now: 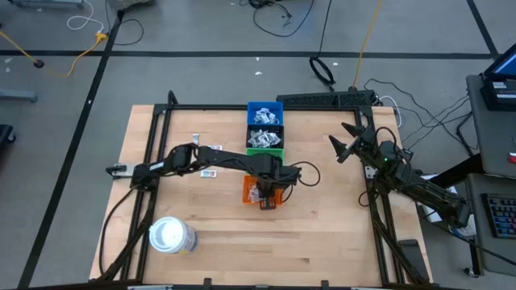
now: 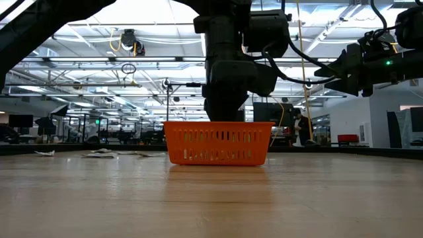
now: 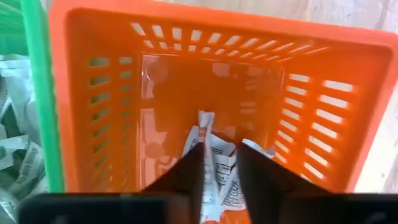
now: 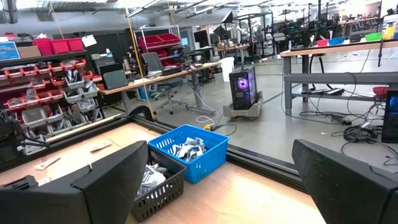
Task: Pick & Place First Aid Supplies
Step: Put the orange ointment pack into the orange bin
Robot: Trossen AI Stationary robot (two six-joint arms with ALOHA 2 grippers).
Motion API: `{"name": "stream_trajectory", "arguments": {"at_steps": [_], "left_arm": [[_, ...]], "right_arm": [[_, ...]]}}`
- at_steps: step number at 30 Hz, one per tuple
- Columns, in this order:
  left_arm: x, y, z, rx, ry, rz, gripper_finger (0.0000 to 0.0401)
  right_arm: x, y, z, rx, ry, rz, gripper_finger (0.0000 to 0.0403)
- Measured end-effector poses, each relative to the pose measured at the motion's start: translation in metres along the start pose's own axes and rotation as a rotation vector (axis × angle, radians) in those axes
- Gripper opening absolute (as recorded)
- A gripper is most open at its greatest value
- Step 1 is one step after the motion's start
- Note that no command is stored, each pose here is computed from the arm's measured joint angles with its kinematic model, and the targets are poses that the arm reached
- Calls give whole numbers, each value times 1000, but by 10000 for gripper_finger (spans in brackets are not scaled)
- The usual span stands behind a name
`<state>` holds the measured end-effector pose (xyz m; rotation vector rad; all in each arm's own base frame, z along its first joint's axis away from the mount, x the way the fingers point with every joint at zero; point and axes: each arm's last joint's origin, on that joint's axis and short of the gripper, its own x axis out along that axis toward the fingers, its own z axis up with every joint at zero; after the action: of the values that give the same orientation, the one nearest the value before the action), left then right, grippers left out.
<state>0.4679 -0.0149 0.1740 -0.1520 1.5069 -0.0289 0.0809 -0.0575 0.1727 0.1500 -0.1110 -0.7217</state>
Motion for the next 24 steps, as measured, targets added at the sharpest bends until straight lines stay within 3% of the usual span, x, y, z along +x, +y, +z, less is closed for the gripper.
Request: {"name": "stream_trajectory", "arguments": {"at_steps": [5, 10, 16, 20, 24], "left_arm": [[-5, 3, -3, -17, 23, -24, 176], [-24, 7, -10, -30, 29, -29, 230], [-40, 10, -18, -21, 58, -69, 257], [-45, 12, -24, 49, 102, -56, 268], [-49, 25, -35, 34, 158, -10, 267]], "right_arm": [[0, 0, 0, 0, 0, 0, 393], [0, 0, 0, 0, 0, 0, 393], [0, 0, 0, 0, 1, 0, 393], [0, 0, 0, 0, 1, 0, 393], [0, 0, 0, 0, 1, 0, 393]]}}
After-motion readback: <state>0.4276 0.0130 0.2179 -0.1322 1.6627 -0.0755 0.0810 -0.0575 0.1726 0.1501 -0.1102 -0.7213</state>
